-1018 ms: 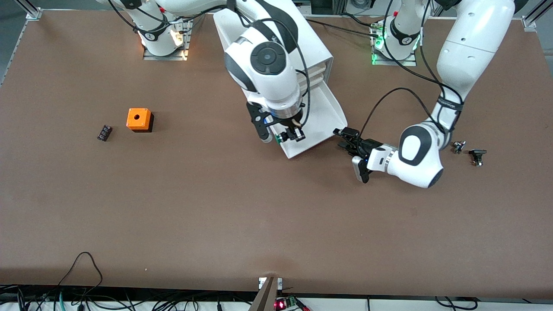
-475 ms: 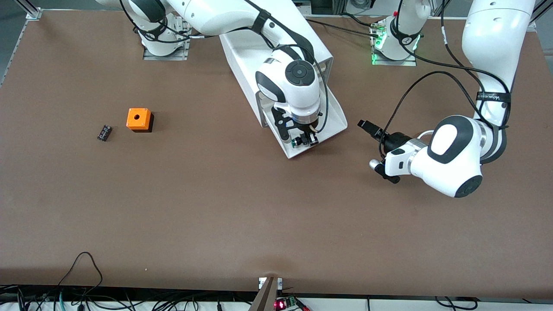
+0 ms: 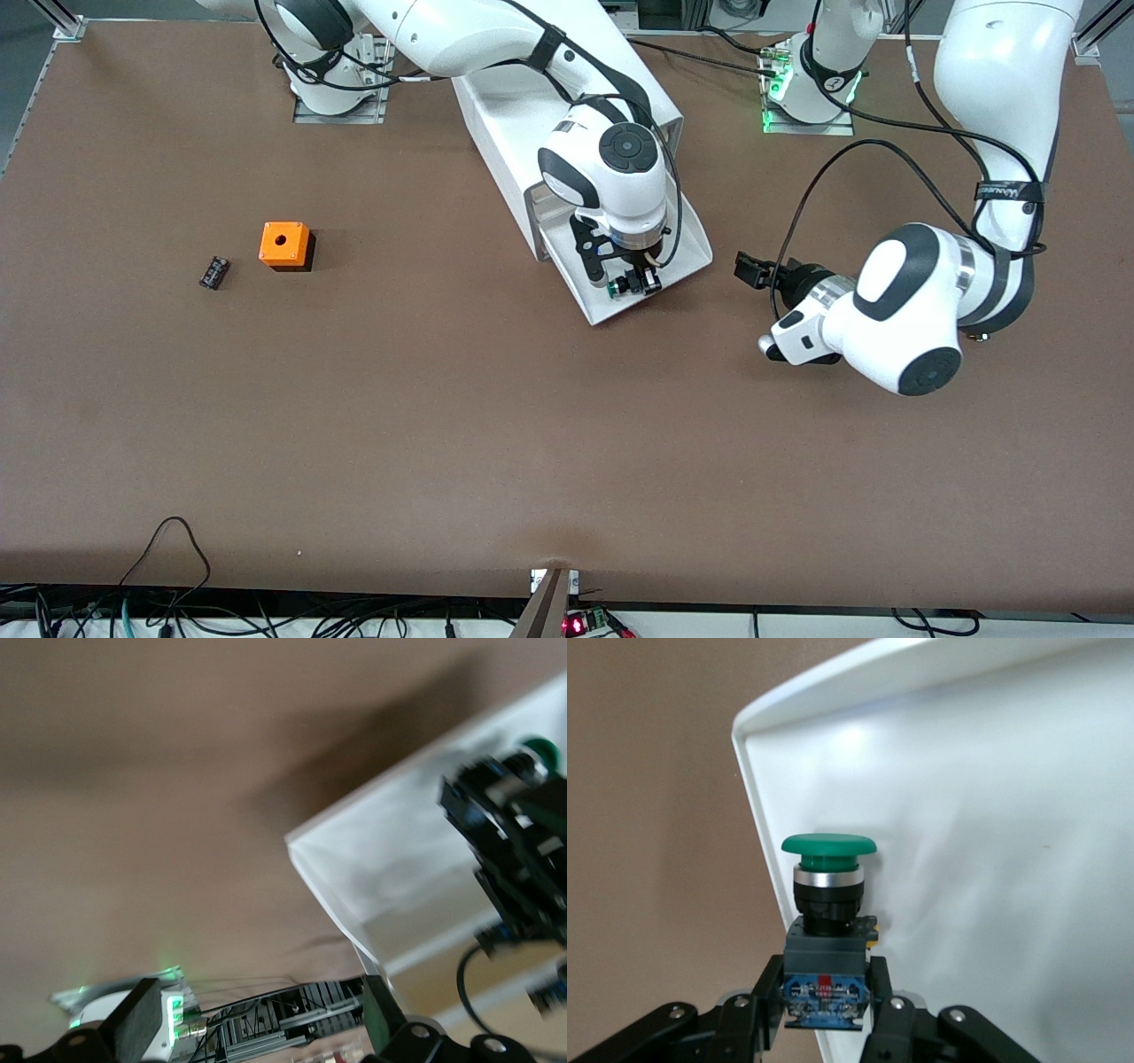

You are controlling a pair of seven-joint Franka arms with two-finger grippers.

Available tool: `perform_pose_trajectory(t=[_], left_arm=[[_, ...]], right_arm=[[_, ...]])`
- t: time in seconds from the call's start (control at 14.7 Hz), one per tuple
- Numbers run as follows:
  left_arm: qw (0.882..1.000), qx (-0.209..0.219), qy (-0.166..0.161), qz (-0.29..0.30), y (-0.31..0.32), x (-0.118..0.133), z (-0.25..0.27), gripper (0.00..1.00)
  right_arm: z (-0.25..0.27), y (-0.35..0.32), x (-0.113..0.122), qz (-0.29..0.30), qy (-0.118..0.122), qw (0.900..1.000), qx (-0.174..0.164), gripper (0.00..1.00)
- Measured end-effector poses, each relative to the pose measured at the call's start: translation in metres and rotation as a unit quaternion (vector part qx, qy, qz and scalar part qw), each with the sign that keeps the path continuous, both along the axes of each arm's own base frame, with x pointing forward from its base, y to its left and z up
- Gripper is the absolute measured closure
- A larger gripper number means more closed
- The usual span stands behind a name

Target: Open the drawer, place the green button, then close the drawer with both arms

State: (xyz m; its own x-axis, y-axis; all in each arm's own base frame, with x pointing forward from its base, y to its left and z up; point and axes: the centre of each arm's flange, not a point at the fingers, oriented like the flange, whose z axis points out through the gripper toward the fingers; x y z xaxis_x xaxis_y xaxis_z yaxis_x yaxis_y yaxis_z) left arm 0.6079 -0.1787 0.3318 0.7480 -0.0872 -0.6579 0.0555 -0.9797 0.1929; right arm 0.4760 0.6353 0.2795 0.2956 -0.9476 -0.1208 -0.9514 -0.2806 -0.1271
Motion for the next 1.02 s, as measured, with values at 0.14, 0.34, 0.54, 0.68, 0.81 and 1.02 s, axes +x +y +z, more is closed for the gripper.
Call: perform_pose_trajectory(t=[0.14,0.34,0.54,0.68,0.81,1.02], left_arm=[[0.997,0.061,-0.036,0.020,-0.013,0.005,0.000,0.00],[0.991,0.103,-0.077,0.034,-0.021,0.012,-0.001,0.00],[0.988,0.105,-0.104,0.047,-0.008,0.027,0.009,0.00],[0.986,0.095,-0.125,0.056,0.007,0.044,0.017,0.00],[0.985,0.082,-0.140,0.056,0.017,0.056,0.012,0.00],[0.980,0.073,-0.173,0.064,0.005,0.066,-0.004,0.00]], right_arm=[[-0.003,0.000,0.000,0.000,-0.002,1.000,-0.001,0.51],[0.003,-0.008,0.014,-0.008,-0.014,1.000,-0.005,0.24],[0.026,-0.030,0.040,0.004,-0.026,0.999,-0.018,0.00],[0.064,-0.053,0.062,0.049,-0.039,0.998,-0.026,0.00],[0.097,-0.081,0.078,0.137,-0.039,0.988,-0.052,0.00],[0.136,-0.133,0.108,0.226,-0.035,0.971,-0.075,0.00]])
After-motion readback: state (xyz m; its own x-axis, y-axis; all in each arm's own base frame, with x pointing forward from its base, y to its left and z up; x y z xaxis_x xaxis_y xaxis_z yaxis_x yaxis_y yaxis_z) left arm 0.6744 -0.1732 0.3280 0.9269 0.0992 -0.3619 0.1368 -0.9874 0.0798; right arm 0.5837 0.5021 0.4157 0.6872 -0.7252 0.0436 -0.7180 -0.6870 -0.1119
